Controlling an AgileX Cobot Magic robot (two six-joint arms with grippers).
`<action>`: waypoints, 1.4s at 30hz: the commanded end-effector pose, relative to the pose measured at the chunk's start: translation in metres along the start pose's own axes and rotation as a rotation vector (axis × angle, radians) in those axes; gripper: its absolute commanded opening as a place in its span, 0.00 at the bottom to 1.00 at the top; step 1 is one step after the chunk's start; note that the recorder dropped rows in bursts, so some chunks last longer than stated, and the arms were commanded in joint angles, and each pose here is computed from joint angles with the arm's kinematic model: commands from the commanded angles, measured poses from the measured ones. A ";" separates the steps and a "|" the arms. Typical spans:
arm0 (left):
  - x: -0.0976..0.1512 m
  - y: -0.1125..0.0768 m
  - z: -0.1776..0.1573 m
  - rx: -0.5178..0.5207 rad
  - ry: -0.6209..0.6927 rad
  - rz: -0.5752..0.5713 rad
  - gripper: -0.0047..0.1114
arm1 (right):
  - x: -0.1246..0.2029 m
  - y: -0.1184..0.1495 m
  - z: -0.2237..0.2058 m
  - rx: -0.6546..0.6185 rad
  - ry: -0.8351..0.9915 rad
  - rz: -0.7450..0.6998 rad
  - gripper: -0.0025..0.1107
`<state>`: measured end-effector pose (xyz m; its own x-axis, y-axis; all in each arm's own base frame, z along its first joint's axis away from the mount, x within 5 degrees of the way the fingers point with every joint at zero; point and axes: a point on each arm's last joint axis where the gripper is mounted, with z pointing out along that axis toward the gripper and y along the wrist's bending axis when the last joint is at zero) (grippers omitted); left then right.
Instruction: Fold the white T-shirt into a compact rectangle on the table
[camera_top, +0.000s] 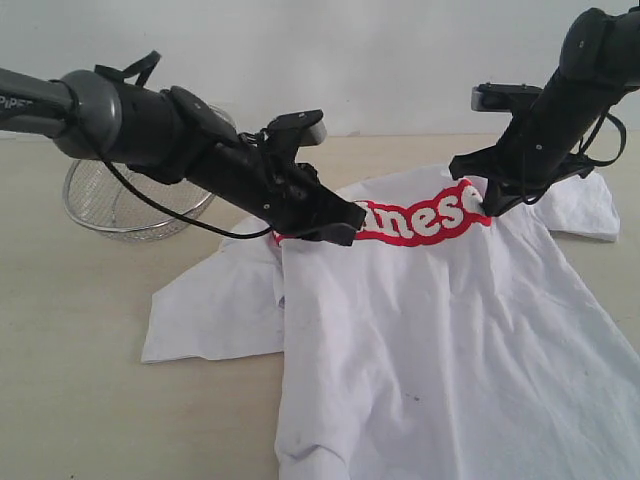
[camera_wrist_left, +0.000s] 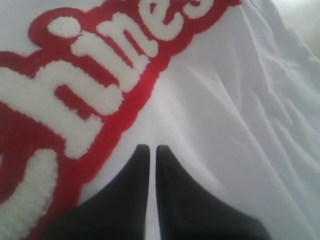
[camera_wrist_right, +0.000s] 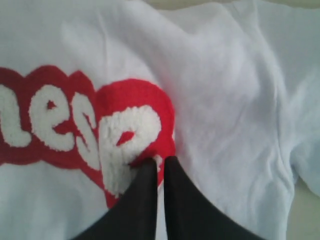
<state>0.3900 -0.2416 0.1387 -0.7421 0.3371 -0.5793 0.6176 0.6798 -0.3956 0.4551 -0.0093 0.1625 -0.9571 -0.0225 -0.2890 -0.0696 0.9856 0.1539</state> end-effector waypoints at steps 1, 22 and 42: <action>0.007 0.007 0.013 -0.016 0.050 -0.002 0.08 | 0.001 -0.002 -0.002 0.009 0.012 -0.020 0.02; 0.050 0.015 0.023 -0.003 0.411 0.009 0.08 | 0.037 -0.003 0.015 -0.001 0.233 -0.022 0.02; 0.051 0.010 0.010 0.001 0.499 0.051 0.08 | 0.095 -0.006 0.000 0.075 0.472 -0.033 0.02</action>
<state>0.3702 -0.2287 0.1031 -0.7702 0.5827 -0.2593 0.6357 0.6688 -0.3855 0.3735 -0.0142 0.1229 -0.9844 -0.0971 0.1470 -0.0827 0.9915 0.1007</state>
